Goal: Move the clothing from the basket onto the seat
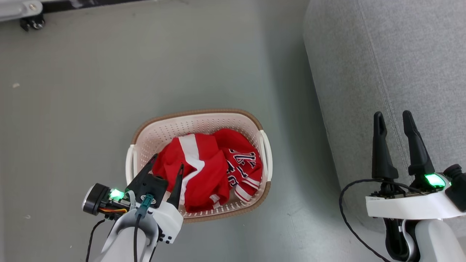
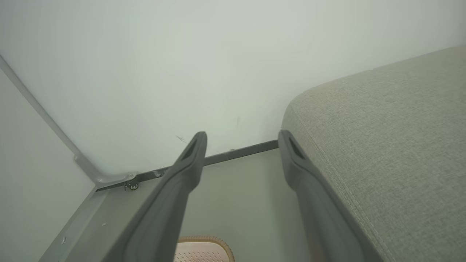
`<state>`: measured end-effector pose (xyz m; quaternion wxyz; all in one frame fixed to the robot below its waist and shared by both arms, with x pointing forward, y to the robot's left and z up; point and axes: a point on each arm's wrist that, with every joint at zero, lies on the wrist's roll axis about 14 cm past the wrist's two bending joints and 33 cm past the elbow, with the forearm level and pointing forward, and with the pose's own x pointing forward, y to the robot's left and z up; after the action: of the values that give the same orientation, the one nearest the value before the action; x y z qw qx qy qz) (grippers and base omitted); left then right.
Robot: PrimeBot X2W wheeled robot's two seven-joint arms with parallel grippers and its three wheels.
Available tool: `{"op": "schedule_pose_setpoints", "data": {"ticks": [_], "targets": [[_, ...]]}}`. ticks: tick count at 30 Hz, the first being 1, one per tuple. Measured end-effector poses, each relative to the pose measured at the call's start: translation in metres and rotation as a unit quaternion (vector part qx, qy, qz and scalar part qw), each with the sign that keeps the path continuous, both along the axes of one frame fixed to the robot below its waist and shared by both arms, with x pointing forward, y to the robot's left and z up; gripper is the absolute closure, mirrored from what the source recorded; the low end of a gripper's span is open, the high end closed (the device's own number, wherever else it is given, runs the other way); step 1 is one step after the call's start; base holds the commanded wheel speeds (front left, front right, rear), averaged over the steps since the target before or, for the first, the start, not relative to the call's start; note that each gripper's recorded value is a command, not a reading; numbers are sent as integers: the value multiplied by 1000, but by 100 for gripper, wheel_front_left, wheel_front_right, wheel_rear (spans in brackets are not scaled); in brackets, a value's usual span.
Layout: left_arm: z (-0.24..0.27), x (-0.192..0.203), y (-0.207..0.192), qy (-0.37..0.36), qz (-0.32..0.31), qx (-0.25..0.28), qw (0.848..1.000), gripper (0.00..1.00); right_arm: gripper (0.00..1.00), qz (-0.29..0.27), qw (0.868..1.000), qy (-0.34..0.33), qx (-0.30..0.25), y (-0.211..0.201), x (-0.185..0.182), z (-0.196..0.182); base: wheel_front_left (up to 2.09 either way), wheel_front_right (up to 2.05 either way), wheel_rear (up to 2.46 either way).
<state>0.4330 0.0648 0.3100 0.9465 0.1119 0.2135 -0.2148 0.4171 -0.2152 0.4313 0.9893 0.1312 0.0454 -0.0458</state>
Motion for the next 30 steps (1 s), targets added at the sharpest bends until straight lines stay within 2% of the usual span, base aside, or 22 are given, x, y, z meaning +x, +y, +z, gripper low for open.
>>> {"op": "schedule_pose_setpoints", "data": {"ticks": [11,18,30], "targets": [[-43,3,-15,43,-35,15,998,0,0,-17,1000,10,-12,-15,11,-12,0,0,0],[-73,-8,-34,73,-82,28,994,0,0,-29,999,29,-18,-24,12,-27,0,0,0],[-104,-12,-60,102,-125,25,987,0,0,-38,998,46,-22,-32,16,-42,0,0,0]]}}
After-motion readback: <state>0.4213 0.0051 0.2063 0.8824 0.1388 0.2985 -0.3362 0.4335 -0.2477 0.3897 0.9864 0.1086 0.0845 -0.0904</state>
